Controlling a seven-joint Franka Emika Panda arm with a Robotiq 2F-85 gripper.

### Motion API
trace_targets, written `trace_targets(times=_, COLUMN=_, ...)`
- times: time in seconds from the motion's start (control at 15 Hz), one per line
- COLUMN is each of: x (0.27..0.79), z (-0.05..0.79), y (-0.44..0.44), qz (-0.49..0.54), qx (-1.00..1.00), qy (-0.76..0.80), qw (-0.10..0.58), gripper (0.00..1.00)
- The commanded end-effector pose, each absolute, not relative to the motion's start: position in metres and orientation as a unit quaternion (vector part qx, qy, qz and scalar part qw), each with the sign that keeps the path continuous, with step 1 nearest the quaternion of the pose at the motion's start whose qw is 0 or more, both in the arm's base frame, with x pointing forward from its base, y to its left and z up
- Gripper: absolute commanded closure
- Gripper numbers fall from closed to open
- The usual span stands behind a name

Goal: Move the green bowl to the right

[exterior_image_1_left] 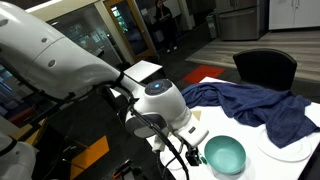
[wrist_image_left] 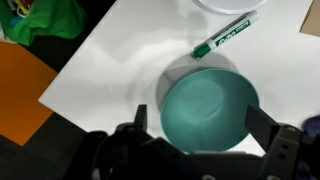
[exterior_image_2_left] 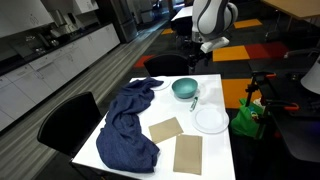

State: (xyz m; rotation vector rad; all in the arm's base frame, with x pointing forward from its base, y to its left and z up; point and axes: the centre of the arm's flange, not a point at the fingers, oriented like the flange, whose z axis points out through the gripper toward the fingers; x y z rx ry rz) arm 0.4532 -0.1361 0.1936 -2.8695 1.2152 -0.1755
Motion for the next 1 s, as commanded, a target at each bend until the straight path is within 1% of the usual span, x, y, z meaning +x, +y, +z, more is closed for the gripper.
trace_targets(times=0.0, x=0.459, z=0.250, y=-0.119, qz=-0.038, qx=-0.948, qy=0.315, qw=-0.003, gripper=0.00)
trace_targets(times=0.33, x=0.470, z=0.281, y=-0.100, qz=-0.006, qx=-0.979, qy=0.201, qw=-0.021, gripper=0.00)
trace_targets(times=0.6, x=0.473, z=0.287, y=-0.090, qz=0.016, qx=-0.991, qy=0.130, qw=-0.028, gripper=0.00)
trace_targets(times=0.67, x=0.474, z=0.279, y=-0.088, qz=0.004, qx=-0.987, qy=0.160, qw=-0.023, gripper=0.00)
trace_targets(times=0.93, x=0.473, z=0.277, y=-0.087, qz=0.007, qx=-0.987, qy=0.157, qw=-0.023, gripper=0.00)
